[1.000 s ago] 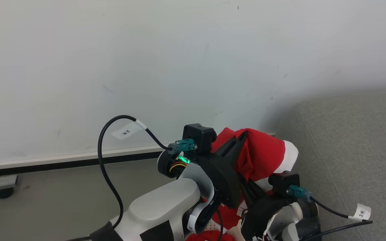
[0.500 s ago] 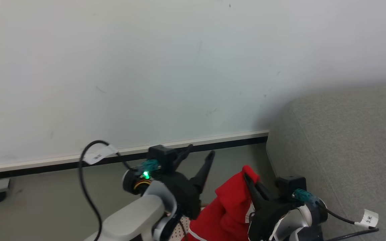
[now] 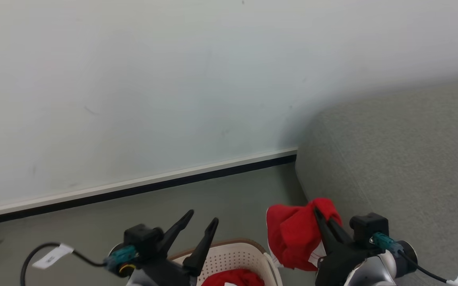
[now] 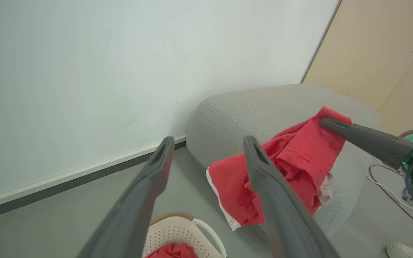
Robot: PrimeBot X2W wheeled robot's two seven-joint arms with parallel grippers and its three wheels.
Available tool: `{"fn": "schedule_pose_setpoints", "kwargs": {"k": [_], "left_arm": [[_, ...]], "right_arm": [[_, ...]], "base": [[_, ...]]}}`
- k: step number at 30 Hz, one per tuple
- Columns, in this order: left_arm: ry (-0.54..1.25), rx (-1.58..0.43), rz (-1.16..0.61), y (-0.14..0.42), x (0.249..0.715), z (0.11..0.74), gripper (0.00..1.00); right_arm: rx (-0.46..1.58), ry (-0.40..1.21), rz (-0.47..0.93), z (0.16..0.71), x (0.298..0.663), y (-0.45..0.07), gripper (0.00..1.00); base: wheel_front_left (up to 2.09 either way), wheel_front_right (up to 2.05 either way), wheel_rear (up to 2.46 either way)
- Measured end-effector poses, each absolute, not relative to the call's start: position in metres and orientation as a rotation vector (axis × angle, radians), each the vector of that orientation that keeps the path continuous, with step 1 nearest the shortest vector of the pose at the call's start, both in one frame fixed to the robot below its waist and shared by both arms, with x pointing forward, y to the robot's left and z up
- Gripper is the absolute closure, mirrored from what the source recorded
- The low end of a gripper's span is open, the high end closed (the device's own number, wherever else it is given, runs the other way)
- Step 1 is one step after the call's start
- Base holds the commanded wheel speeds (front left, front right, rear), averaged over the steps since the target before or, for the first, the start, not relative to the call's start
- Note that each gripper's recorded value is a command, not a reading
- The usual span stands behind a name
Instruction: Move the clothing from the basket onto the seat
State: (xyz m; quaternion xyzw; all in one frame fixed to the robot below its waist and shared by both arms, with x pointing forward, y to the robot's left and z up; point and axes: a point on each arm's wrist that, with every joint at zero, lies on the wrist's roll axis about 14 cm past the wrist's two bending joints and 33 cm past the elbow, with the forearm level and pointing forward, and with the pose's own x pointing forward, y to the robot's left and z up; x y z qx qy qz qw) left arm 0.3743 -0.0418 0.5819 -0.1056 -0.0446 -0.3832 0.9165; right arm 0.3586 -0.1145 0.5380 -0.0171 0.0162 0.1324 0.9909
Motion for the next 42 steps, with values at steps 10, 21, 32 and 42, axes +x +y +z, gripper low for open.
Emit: {"fn": "schedule_pose_setpoints", "kwargs": {"k": [10, 21, 32, 42], "left_arm": [[-0.107, -0.261, -0.764, -0.036, 0.369, 0.567, 0.00], [-0.068, -0.259, -0.902, -0.085, 0.359, 0.548, 0.00], [0.003, -0.271, -1.091, -0.140, 0.349, 0.524, 0.00], [0.052, -0.287, -1.124, -0.150, 0.349, 0.507, 0.00]], "right_arm": [[-0.028, 0.056, 0.108, 0.537, 0.332, -0.163, 1.00], [-0.001, 0.093, -0.043, 0.528, 0.302, -0.204, 1.00], [0.033, 0.139, -0.217, 0.510, 0.276, -0.249, 1.00], [0.010, 0.174, -0.201, 0.504, 0.286, -0.246, 1.00]], "base": [[0.00, 0.00, 0.00], [0.00, 0.00, 0.00], [0.00, 0.00, 0.00], [0.00, 0.00, 0.00]]}}
